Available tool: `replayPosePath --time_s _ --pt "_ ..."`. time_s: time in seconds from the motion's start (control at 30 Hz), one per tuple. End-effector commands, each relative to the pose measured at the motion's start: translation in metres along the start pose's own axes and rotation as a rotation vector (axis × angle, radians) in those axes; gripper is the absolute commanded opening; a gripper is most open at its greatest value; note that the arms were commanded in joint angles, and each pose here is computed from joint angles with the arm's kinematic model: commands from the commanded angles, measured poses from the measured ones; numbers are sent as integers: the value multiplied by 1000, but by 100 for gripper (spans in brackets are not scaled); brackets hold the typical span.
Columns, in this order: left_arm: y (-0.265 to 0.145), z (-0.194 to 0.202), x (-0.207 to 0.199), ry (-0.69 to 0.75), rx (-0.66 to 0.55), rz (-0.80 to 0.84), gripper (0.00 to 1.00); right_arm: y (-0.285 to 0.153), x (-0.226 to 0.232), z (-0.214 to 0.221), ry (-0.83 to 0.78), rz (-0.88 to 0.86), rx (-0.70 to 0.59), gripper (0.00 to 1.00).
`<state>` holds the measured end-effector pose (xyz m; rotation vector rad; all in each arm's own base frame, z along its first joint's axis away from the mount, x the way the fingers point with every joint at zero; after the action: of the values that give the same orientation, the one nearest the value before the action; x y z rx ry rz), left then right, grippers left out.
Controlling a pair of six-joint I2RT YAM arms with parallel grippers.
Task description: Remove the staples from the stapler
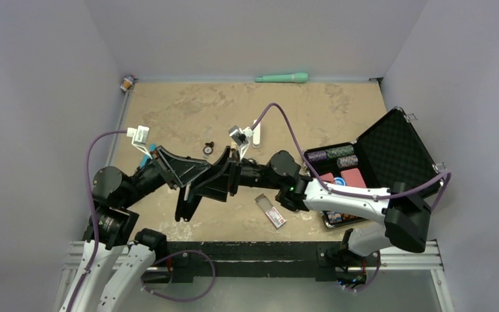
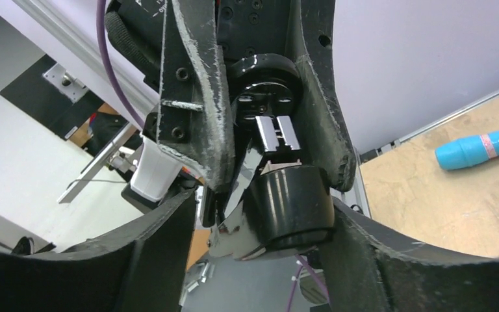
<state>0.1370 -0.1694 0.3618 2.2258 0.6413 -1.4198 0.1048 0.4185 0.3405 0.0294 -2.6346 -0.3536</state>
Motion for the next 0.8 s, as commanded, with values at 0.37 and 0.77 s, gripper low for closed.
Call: replayPosePath --time_s 0.37,0.77 --pt "-15 -5 -41 56 -53 90 6 9 19 -16 -9 -90 -82 0" --pt "-26 -7 -33 147 -74 -18 100 -14 24 -28 3 -24 -138 0"
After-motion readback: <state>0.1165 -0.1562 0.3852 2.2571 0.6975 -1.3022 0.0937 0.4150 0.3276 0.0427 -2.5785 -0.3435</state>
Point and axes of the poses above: each gripper's point midway between its finger pads, its own y axis out along the fingers, its own x axis along the line the jaws close on, z = x × y, the point moved 2 cm from there along -y, back along the fingers, and after that the axes turned 14 degrees about -y, right-handed, at the moved point
